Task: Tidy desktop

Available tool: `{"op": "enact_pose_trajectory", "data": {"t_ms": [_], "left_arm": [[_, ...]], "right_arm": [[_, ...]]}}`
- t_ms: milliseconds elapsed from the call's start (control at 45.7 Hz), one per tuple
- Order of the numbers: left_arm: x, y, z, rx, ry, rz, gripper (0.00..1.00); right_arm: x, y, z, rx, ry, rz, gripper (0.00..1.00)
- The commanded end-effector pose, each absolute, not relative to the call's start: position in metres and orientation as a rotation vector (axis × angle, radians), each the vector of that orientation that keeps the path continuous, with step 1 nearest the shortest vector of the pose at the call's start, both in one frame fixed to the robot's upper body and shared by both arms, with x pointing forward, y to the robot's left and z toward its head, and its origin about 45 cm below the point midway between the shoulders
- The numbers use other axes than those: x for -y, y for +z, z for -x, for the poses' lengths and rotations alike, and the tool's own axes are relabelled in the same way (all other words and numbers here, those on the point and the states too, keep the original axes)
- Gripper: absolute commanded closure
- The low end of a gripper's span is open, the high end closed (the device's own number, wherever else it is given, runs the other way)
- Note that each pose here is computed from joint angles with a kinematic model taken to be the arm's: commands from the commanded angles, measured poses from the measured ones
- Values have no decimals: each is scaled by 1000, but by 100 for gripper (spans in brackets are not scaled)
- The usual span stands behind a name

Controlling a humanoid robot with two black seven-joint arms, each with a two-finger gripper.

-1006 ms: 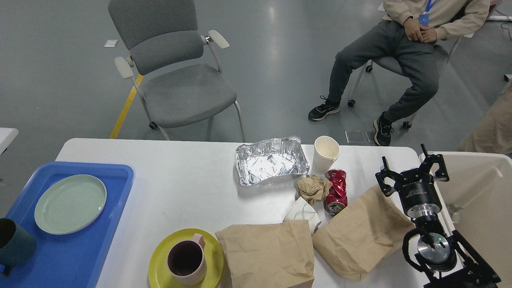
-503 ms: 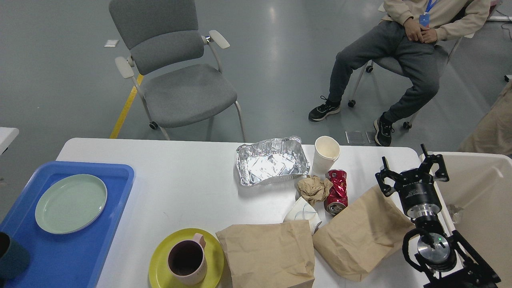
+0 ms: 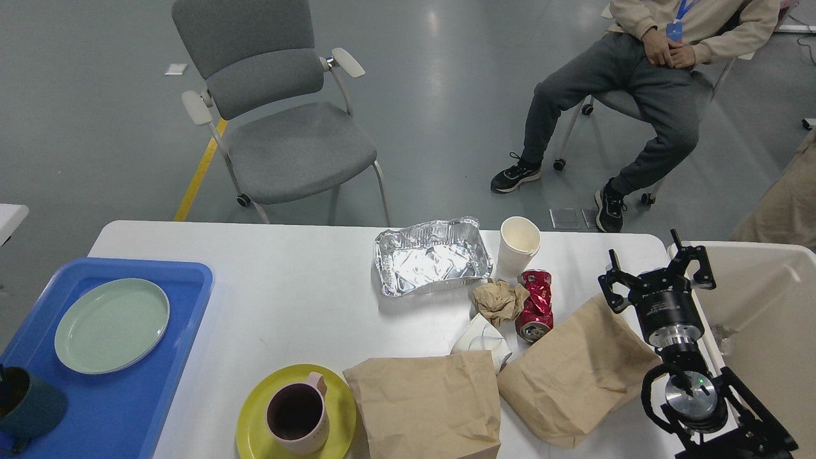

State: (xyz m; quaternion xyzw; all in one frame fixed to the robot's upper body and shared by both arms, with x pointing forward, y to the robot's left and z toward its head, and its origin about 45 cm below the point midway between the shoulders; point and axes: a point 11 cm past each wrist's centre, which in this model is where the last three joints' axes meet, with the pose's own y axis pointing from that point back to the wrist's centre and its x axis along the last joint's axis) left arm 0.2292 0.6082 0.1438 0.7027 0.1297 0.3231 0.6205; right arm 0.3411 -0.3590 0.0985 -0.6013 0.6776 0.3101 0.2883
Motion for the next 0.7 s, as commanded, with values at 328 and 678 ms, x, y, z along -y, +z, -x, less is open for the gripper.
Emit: {"op": "enact_pose_trajectory", "data": {"t_ms": [328,678], "left_arm": [[-615,150,-222,-322,755,-1615,7],[-614,196,-237,-412,663,-1613,7]], "right_arm": [[359,98,-341,-1809,828,1606,0],[359,98,-341,-1809,828,1606,0]]}}
